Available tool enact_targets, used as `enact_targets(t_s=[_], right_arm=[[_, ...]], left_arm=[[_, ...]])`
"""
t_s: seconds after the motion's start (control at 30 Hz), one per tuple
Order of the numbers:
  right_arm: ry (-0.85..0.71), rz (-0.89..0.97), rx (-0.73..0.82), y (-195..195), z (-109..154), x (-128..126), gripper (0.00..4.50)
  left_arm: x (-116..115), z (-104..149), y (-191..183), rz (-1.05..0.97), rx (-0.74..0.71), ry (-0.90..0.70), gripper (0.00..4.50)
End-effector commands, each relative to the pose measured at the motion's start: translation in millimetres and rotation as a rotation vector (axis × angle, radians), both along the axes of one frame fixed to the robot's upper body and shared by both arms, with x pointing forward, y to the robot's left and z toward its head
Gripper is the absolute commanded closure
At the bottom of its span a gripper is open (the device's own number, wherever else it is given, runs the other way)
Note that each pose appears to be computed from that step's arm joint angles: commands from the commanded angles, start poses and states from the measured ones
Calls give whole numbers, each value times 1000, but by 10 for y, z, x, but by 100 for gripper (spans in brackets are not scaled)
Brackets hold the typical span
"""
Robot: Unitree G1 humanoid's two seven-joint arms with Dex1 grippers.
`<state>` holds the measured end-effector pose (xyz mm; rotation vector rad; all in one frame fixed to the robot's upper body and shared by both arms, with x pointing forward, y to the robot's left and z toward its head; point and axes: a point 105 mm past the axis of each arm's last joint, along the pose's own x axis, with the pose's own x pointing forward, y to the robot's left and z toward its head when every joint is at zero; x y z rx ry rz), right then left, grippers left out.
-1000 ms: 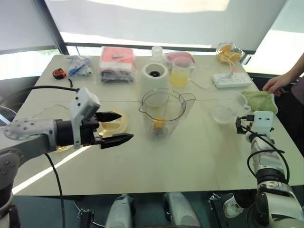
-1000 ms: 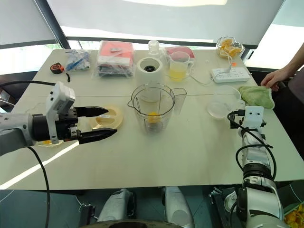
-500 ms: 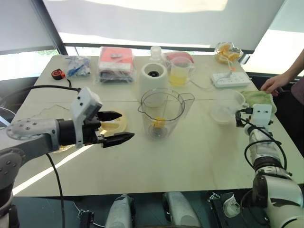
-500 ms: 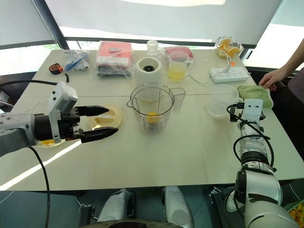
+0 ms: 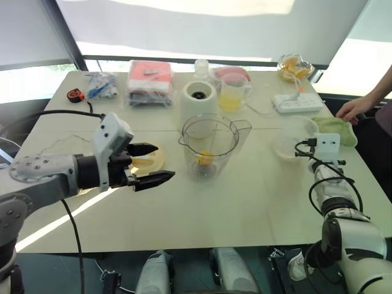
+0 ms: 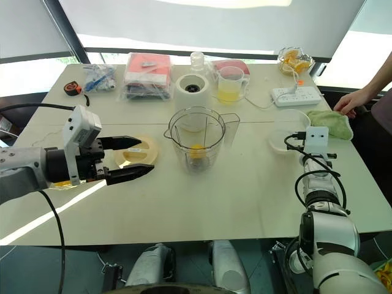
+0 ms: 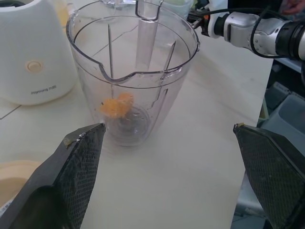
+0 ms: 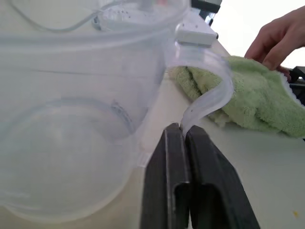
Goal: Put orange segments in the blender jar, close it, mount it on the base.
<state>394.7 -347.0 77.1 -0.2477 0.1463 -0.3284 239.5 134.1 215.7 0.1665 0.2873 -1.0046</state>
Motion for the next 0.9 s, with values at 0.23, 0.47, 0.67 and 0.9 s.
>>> enact_targets(t_s=[0.23,0.47,0.67,0.9], right_arm=[[-77,0,-24,-45,214,31,447],[-259,35,-95,-23,867,159,447],[-448,172,-183,275,1750,238,447],[-528,343,-307,737,2480,216,447]], left_arm=[[4,99,5,-9,8,-54,0],[79,167,75,-4,32,-67,0],[122,202,113,-15,36,-67,0],[170,200,131,-29,49,-73,0]])
